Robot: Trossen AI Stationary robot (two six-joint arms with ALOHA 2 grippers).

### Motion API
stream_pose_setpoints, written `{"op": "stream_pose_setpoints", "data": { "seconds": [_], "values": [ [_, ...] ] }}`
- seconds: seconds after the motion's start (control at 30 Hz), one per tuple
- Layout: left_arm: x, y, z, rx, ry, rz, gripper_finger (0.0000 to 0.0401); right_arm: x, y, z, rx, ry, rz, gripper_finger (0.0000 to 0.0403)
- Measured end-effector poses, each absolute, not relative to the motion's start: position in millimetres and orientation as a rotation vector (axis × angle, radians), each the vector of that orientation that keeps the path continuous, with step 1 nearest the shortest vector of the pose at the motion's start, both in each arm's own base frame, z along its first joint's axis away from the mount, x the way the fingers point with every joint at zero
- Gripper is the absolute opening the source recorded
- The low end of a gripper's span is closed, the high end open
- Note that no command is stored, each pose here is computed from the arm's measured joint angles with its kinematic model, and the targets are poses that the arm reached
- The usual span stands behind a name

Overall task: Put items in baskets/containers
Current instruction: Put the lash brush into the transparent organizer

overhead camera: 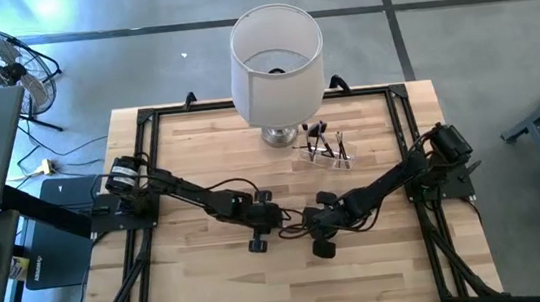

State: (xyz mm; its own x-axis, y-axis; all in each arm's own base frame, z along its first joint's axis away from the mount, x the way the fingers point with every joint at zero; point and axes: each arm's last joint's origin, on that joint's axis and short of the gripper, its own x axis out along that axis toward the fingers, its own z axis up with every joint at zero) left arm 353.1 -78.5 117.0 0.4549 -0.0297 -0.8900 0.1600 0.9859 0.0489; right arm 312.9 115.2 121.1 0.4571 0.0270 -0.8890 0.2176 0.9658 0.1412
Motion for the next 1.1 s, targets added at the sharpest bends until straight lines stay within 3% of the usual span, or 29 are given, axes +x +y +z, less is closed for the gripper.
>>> {"op": "stream_pose_setpoints", "data": {
  "seconds": [0.4,0.6,1.1],
  "values": [
    [362.4,-81.2,135.4,-0.025,1.183,-0.074,0.0001,303.6,105.6,158.2,0.219,0.970,-0.250,0.0087],
    [370.5,-79.6,163.6,-0.085,1.289,-0.055,0.0000,297.9,112.4,162.8,0.062,0.981,-0.171,0.0118],
    [386.8,-69.3,197.0,-0.119,1.236,-0.041,0.0000,301.4,118.8,164.9,-0.107,0.900,-0.161,0.0146]
  ]
}}
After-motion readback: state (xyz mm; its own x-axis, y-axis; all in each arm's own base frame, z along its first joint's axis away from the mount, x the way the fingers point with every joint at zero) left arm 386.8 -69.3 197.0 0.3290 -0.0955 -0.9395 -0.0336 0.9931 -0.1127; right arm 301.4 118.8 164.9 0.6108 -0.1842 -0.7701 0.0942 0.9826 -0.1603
